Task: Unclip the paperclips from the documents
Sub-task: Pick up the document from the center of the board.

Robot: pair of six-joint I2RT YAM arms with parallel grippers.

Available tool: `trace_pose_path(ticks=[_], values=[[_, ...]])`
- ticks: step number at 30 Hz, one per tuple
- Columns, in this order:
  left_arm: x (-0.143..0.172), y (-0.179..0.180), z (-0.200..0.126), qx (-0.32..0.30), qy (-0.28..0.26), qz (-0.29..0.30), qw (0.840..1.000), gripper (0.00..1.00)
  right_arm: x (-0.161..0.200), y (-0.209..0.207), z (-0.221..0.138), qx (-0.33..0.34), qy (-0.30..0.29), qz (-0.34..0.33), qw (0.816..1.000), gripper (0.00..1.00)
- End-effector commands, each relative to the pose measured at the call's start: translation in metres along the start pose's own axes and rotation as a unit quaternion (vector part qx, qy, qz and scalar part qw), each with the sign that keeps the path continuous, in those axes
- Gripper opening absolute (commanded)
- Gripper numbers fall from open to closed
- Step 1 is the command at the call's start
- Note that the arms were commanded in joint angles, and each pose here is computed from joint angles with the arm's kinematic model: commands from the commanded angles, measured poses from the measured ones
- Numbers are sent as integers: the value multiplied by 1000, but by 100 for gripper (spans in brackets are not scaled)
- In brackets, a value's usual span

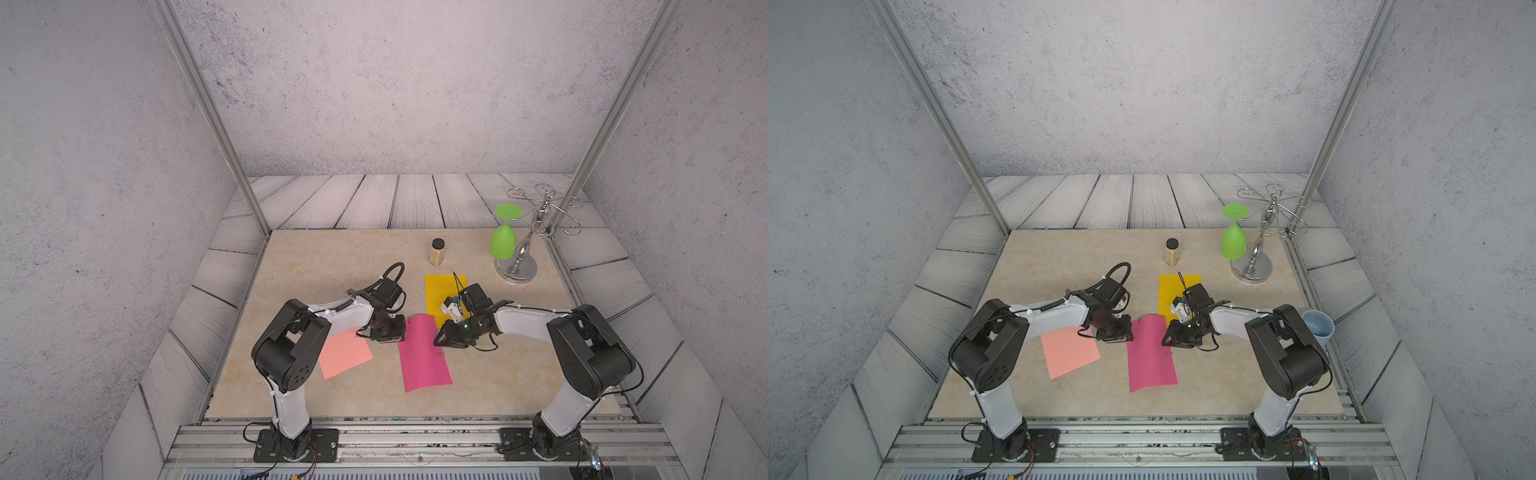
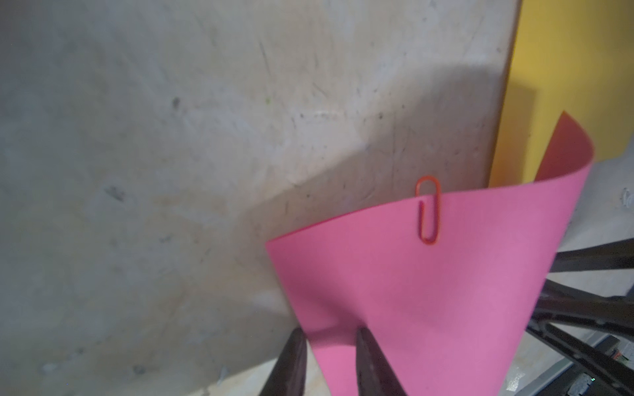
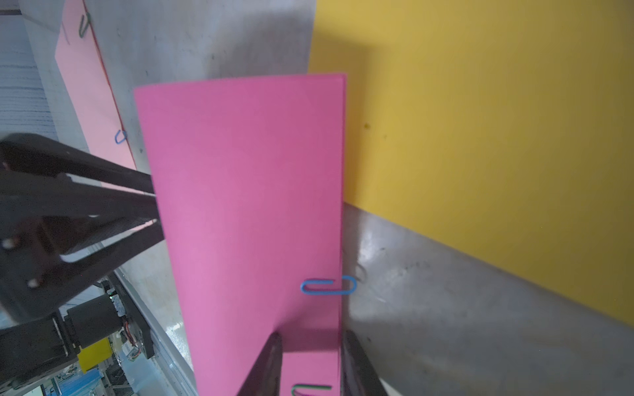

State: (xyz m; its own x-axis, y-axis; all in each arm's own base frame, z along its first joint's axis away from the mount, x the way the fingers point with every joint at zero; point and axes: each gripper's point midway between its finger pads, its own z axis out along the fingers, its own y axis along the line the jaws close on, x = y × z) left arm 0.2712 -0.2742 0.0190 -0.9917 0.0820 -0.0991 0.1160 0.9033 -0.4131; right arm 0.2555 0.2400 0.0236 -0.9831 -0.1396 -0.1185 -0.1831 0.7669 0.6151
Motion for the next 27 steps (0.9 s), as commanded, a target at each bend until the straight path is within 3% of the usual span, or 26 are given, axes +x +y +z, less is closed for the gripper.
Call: trace_pose_path(ticks=[1, 9, 15, 21, 27], values=[[14, 13, 14, -24, 29, -15, 999, 30, 12, -11, 11, 16, 26, 20, 999, 37], [14, 12, 17, -20, 32, -16, 999, 30, 5, 1, 11, -21, 7, 17, 1000, 62], [12, 7, 19, -13, 30, -16, 999, 30, 0, 13, 9, -45, -7, 10, 999, 74], [10, 2, 21, -8, 30, -14, 999, 30, 3, 22, 13, -53, 1, -3, 999, 80], [10, 0, 21, -7, 29, -13, 999, 30, 9, 24, 20, -46, 15, -8, 999, 79]])
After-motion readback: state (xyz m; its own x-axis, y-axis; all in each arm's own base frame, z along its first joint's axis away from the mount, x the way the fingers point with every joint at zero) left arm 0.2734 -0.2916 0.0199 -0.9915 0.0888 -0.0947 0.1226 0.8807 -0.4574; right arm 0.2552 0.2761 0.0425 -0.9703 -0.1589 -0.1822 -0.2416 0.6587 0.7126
